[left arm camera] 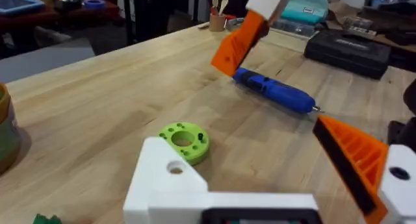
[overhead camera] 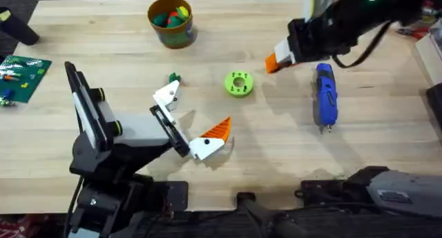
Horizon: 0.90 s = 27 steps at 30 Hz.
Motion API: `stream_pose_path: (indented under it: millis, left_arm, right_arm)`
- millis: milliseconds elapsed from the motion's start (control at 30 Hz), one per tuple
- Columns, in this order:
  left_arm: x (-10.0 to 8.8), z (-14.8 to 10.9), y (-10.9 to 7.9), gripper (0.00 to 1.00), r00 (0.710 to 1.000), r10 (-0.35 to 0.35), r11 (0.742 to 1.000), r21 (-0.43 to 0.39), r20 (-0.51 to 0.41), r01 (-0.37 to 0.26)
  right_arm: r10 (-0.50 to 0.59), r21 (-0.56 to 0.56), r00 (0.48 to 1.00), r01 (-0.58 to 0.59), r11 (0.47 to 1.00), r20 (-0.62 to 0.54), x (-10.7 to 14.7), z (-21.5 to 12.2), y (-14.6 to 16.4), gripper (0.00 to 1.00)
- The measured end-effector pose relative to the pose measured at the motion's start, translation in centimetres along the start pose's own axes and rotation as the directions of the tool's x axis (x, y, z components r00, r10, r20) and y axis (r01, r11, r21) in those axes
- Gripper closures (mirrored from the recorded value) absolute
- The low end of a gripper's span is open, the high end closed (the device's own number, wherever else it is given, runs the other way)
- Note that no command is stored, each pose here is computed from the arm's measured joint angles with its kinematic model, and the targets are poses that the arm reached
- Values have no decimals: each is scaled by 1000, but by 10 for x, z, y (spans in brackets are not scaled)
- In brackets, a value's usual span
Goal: Pick up the gripper from the table and insert it into the empty holder that is missing its gripper. Then pick up a screw, insert it into the mounting hole, and use the screwdriver to tighten it. Finally, clean up the table by picking up the vegetable and placing it into the bucket.
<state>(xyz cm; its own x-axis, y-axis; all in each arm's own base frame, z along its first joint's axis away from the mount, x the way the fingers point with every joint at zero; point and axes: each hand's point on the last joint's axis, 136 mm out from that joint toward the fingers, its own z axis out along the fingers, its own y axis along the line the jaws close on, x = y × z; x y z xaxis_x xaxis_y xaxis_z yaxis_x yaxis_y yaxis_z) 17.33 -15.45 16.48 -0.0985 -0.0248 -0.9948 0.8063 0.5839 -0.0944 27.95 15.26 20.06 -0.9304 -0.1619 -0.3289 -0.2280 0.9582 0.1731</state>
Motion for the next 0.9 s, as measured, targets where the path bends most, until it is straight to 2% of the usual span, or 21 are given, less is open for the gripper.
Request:
stream_pose_path:
  millis: [333, 533, 733, 900]
  left_arm:
    - [0, 0, 0, 16, 1000, 0, 1000, 0, 0, 0]
    - [0, 0, 0, 16, 1000, 0, 1000, 0, 0, 0]
    - [0, 0, 0, 16, 1000, -1, 1000, 0, 0, 1]
    - [0, 0, 0, 16, 1000, 0, 1000, 0, 0, 0]
  right_arm:
    - [13, -130, 973, 18, 991, 231, -33, -41, 24, 983]
    - [89, -228, 934, -7, 974, 347, -56, -41, 35, 983]
    - [211, -411, 897, -36, 911, 389, -78, -28, 38, 983]
    - [296, -541, 884, -61, 839, 361, -80, -14, 27, 983]
